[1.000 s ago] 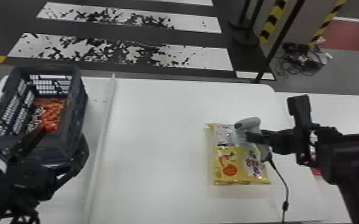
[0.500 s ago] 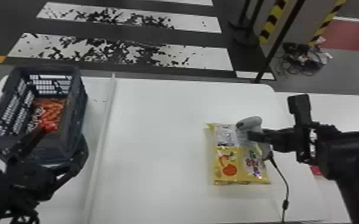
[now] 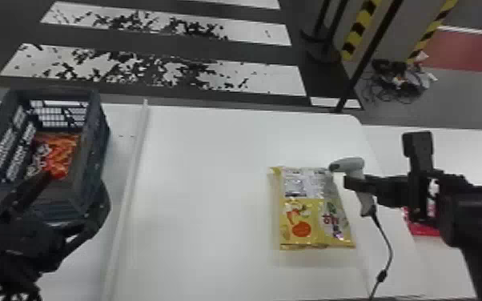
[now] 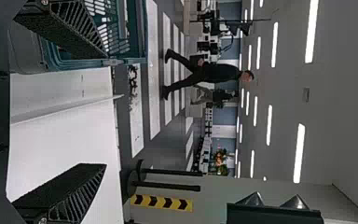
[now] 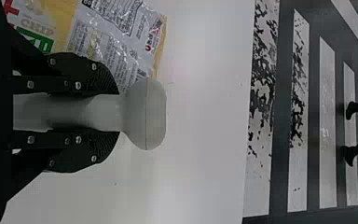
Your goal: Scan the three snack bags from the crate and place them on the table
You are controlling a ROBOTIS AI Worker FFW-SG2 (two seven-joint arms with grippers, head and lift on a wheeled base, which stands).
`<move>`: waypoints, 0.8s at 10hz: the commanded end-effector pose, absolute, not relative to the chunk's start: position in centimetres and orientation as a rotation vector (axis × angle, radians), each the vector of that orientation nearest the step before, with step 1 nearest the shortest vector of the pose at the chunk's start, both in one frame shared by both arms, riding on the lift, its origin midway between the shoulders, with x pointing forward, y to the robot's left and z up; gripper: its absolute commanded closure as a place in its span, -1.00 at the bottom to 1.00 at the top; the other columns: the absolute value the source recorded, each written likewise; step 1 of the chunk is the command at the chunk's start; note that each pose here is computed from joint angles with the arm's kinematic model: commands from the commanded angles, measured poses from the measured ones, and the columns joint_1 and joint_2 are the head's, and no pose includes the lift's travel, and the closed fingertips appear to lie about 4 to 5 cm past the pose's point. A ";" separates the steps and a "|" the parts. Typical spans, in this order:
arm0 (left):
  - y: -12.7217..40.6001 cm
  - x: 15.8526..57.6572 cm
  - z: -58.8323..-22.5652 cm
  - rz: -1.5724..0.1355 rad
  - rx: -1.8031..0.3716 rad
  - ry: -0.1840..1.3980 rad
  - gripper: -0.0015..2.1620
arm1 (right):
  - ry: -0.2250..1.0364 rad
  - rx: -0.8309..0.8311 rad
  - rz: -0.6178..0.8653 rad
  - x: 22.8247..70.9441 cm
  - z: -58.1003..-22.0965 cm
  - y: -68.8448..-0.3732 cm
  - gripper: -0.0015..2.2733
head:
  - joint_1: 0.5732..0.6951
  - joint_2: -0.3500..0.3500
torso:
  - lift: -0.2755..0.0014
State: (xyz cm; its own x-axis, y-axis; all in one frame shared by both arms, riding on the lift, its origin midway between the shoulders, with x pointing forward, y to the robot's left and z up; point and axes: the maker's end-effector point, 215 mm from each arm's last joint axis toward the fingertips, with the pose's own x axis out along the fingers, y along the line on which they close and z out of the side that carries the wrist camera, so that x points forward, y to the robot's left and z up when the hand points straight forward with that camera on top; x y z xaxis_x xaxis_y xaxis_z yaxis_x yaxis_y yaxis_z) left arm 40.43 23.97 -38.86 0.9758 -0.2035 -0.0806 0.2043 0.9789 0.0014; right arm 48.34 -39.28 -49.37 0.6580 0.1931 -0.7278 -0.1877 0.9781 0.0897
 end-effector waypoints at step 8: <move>23.9 40.4 -38.8 -0.210 0.012 0.079 -0.97 | 0.828 -0.006 0.112 46.7 -54.0 -47.7 0.98 | 1.00 -0.84 | 0.54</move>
